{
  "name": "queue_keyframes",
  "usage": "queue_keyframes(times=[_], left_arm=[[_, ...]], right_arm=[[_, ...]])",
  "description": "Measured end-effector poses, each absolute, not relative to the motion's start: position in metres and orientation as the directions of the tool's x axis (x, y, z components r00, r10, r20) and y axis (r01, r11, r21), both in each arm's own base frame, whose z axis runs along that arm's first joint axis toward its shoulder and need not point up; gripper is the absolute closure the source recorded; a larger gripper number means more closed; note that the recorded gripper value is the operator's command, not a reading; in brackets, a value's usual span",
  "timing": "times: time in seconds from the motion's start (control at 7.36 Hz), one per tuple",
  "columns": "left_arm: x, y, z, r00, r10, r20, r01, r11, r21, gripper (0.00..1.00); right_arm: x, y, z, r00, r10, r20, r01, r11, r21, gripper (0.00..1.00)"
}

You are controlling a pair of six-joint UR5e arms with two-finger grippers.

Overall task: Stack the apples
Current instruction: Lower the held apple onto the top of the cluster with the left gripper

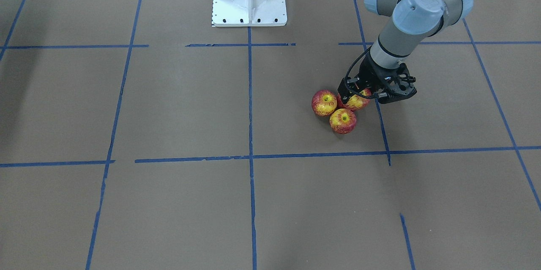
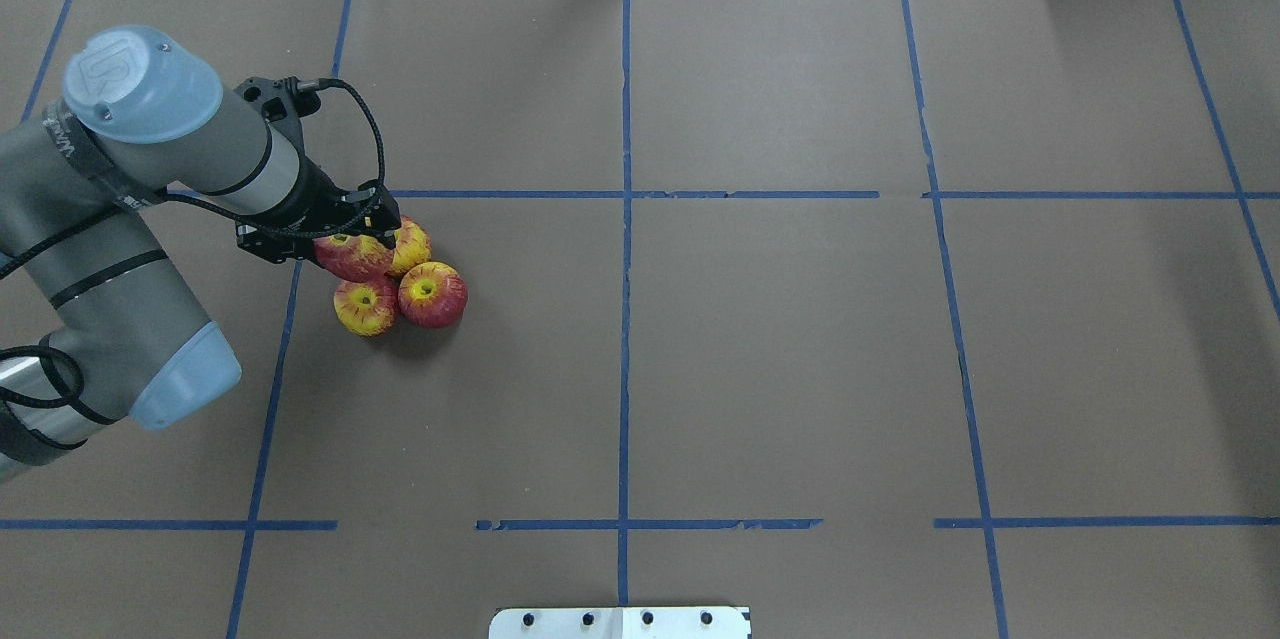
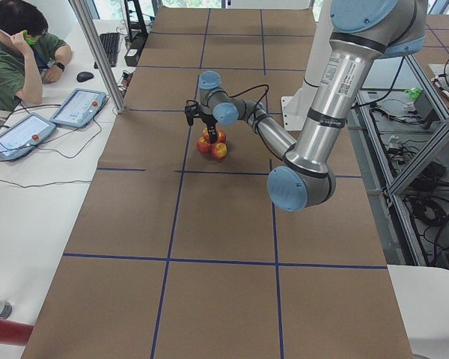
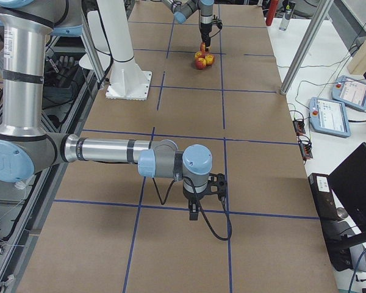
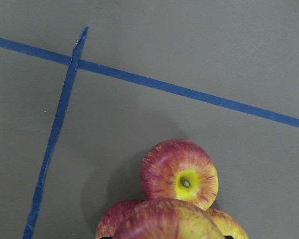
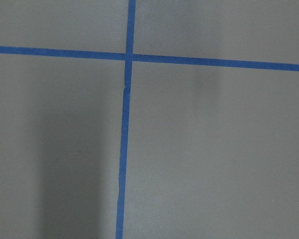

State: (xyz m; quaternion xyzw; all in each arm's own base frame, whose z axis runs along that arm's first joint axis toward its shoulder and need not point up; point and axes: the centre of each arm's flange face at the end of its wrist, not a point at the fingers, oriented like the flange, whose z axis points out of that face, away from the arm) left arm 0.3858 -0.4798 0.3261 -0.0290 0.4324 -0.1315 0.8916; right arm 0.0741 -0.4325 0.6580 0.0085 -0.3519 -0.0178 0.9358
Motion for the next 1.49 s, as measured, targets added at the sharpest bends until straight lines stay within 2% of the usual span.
queue_keyframes(times=[0.68, 0.81, 1.09, 1.49], left_arm=[[0.403, -0.483, 0.322, 0.589, -0.287, -0.755, 0.223, 0.956, -0.189, 0.69], [0.406, -0.483, 0.324, 0.592, -0.286, -0.754, 0.221, 0.957, -0.19, 0.61], [0.408, -0.483, 0.325, 0.593, -0.285, -0.753, 0.218, 0.957, -0.191, 0.37], [0.408, -0.483, 0.325, 0.594, -0.285, -0.752, 0.218, 0.957, -0.19, 0.16]], right_arm=[[0.074, -0.432, 0.658, 0.752, -0.039, 0.658, 0.027, 0.999, 0.029, 0.0], [0.074, -0.432, 0.658, 0.752, -0.039, 0.658, 0.027, 0.999, 0.029, 0.0], [0.074, -0.432, 0.658, 0.752, -0.039, 0.659, 0.027, 0.999, 0.029, 0.0], [0.074, -0.432, 0.658, 0.752, -0.039, 0.658, 0.027, 0.999, 0.029, 0.0]])
